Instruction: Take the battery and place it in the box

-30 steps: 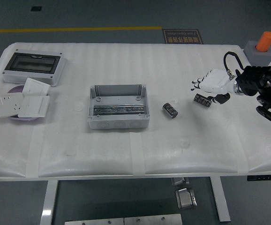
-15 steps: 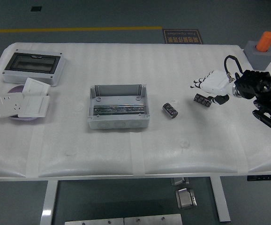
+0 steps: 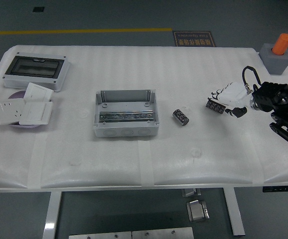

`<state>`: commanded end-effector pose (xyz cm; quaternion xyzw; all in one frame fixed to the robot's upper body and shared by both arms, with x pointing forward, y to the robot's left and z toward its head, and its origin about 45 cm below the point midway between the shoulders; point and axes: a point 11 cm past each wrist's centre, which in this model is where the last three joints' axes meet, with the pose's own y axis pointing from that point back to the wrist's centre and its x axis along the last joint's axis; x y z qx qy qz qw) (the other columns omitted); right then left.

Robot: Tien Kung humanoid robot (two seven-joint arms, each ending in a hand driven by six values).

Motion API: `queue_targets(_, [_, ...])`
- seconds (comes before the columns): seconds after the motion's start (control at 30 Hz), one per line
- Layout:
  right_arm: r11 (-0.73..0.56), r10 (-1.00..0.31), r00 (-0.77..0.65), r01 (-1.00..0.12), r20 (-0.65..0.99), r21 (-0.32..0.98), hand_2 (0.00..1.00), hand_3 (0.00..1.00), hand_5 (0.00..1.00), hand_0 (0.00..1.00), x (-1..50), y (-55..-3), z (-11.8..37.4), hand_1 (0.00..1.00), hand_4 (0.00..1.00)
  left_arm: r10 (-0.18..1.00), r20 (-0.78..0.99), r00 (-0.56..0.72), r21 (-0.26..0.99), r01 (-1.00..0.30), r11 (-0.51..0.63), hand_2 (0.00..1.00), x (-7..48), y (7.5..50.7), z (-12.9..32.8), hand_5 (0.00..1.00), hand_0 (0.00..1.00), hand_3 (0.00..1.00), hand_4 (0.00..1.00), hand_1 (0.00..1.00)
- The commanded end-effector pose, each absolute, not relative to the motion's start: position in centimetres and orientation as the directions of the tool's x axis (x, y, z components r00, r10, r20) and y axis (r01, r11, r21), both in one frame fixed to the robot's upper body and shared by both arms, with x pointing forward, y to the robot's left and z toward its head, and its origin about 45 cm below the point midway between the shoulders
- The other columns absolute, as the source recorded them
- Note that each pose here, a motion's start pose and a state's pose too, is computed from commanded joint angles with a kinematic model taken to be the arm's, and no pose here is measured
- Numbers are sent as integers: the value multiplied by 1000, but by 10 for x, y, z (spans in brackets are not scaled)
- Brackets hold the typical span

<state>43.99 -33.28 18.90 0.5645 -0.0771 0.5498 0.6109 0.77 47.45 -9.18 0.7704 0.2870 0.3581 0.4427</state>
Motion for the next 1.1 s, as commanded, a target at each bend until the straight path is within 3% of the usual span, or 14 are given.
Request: queue_targets(1.1, [-272,560,388,-749,732,605,986,997,2,826,442,-326,192,823,446,744,302,596,899,81,-430,460,22,470,-93,370,624,578,411,640])
